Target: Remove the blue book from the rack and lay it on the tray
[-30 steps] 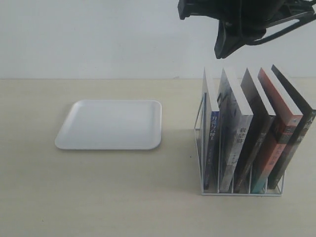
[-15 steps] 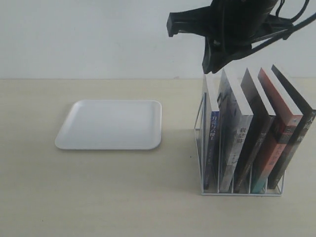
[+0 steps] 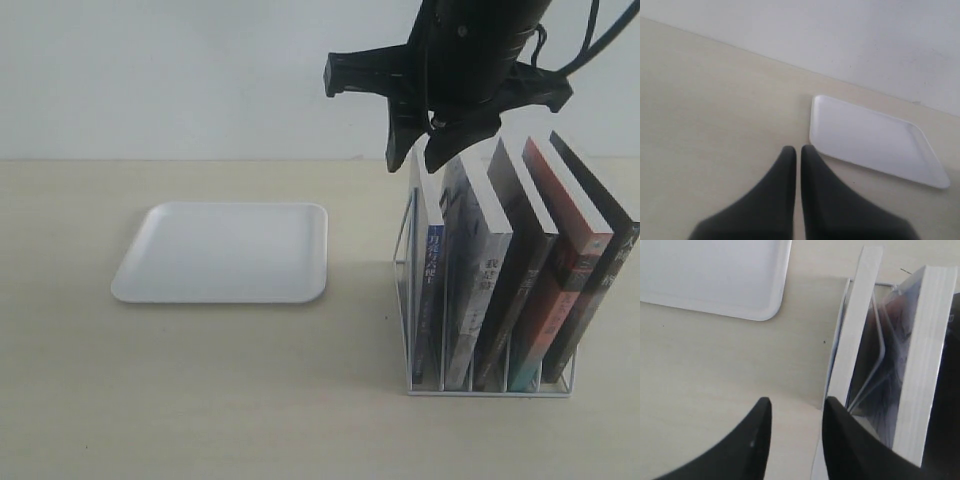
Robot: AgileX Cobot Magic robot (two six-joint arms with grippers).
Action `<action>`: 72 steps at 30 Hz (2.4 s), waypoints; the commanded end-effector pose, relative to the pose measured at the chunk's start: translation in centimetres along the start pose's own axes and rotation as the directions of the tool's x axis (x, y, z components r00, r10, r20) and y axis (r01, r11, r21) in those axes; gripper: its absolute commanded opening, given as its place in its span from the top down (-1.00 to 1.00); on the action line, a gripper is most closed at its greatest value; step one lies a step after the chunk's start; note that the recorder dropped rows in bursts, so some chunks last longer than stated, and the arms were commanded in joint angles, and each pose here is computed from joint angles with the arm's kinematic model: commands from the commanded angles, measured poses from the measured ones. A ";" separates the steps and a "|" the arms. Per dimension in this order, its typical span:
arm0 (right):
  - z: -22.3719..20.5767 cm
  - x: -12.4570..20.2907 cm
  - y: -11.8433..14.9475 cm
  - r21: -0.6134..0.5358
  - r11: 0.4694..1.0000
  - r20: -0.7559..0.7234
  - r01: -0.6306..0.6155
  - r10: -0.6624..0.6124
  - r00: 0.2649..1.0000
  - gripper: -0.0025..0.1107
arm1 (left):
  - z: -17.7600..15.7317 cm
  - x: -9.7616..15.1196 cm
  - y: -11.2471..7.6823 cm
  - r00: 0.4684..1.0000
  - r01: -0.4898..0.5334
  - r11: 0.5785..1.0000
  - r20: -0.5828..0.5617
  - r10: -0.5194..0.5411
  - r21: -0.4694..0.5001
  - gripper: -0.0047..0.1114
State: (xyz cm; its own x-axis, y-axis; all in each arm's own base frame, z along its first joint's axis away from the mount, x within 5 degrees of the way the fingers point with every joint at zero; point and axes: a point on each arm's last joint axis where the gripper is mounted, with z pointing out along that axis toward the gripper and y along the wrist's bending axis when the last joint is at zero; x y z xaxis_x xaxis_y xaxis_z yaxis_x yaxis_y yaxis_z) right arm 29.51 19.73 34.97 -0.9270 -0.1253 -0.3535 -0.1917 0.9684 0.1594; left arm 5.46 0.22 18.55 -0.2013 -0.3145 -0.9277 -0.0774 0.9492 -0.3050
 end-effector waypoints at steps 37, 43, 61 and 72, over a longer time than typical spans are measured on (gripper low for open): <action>3.4 1.3 -1.0 0.092 0.995 -0.095 -0.025 0.034 0.995 0.36 | 0.0 -0.1 -0.1 1.000 -0.001 1.000 0.015 0.001 0.005 0.85; 6.1 1.1 -0.9 0.122 0.992 -0.154 -0.024 0.043 0.987 0.36 | 0.0 -0.1 -0.1 1.000 -0.001 1.000 0.015 0.001 0.005 0.85; 5.1 0.7 -0.8 0.103 0.995 -0.124 -0.011 0.024 0.992 0.96 | 0.0 -0.1 -0.1 1.000 -0.001 1.000 0.015 0.001 0.005 0.85; -5.2 0.0 -0.4 -0.028 1.000 0.148 -0.001 0.005 0.989 0.96 | 0.0 -0.1 -0.1 1.000 -0.001 1.000 0.015 0.001 0.005 0.85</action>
State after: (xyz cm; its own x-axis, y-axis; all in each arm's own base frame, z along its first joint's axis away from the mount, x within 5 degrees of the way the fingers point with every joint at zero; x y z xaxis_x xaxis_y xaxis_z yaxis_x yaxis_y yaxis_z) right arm 28.43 18.42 38.05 -0.8979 -0.1014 -0.4283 -0.1783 0.9735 0.1433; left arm 5.46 0.22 18.55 -0.2013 -0.3145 -0.9277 -0.0774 0.9492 -0.3050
